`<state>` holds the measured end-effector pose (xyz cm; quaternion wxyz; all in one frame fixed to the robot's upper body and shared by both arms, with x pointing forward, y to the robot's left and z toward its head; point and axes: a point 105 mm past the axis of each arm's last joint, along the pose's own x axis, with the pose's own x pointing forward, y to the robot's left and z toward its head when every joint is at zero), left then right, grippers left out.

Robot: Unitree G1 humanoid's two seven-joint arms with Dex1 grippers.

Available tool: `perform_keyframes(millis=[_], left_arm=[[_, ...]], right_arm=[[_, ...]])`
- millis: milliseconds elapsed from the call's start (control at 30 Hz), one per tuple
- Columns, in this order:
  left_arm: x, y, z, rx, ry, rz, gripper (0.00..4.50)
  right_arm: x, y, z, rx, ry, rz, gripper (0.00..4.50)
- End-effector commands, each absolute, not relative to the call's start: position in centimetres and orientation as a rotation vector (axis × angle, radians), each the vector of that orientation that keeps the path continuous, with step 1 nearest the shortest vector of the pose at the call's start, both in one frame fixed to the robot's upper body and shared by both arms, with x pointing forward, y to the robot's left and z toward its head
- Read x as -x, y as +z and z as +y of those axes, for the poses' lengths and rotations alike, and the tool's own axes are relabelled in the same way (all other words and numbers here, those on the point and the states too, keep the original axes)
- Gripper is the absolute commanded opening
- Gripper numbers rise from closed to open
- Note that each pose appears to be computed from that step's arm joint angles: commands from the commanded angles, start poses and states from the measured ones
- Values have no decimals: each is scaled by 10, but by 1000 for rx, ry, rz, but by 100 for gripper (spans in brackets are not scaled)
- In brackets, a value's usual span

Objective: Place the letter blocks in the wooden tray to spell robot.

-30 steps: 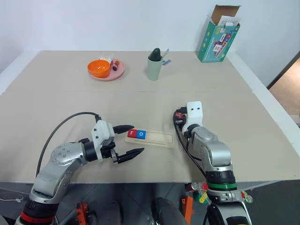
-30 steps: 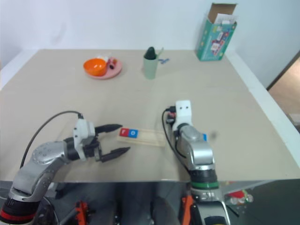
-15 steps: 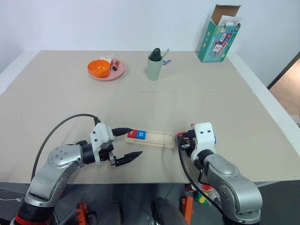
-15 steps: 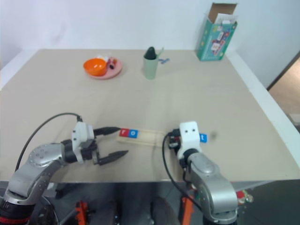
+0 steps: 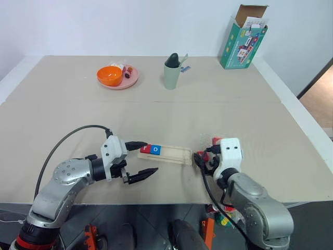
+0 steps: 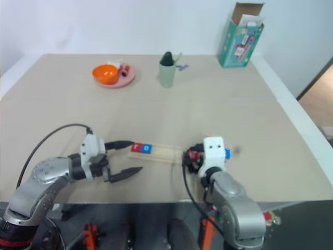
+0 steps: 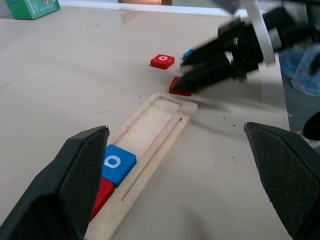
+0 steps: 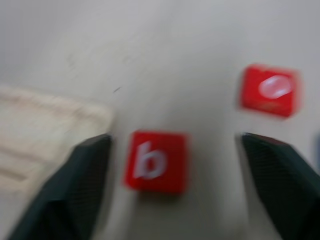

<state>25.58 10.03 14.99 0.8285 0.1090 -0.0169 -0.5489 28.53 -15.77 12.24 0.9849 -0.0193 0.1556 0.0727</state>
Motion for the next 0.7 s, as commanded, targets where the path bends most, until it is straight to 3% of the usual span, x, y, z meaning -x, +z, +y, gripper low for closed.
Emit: perform_keyframes(millis=[33, 200, 333, 500, 700], left_arm=[[-250, 160, 94, -266, -1193, -81, 450], [-248, 156, 91, -261, -1211, -87, 450], [-247, 154, 86, -262, -1233, -99, 450], [-249, 154, 84, -266, -1231, -110, 450], [-248, 152, 86, -266, -1215, -106, 450]], right_arm=[[-286, 158, -168, 83, 234, 207, 449], [-288, 176, -157, 274, 649, 177, 449], [-287, 171, -148, 419, 985, 170, 449], [-299, 146, -162, 569, 1212, 221, 449], [-322, 130, -177, 595, 1278, 255, 449]])
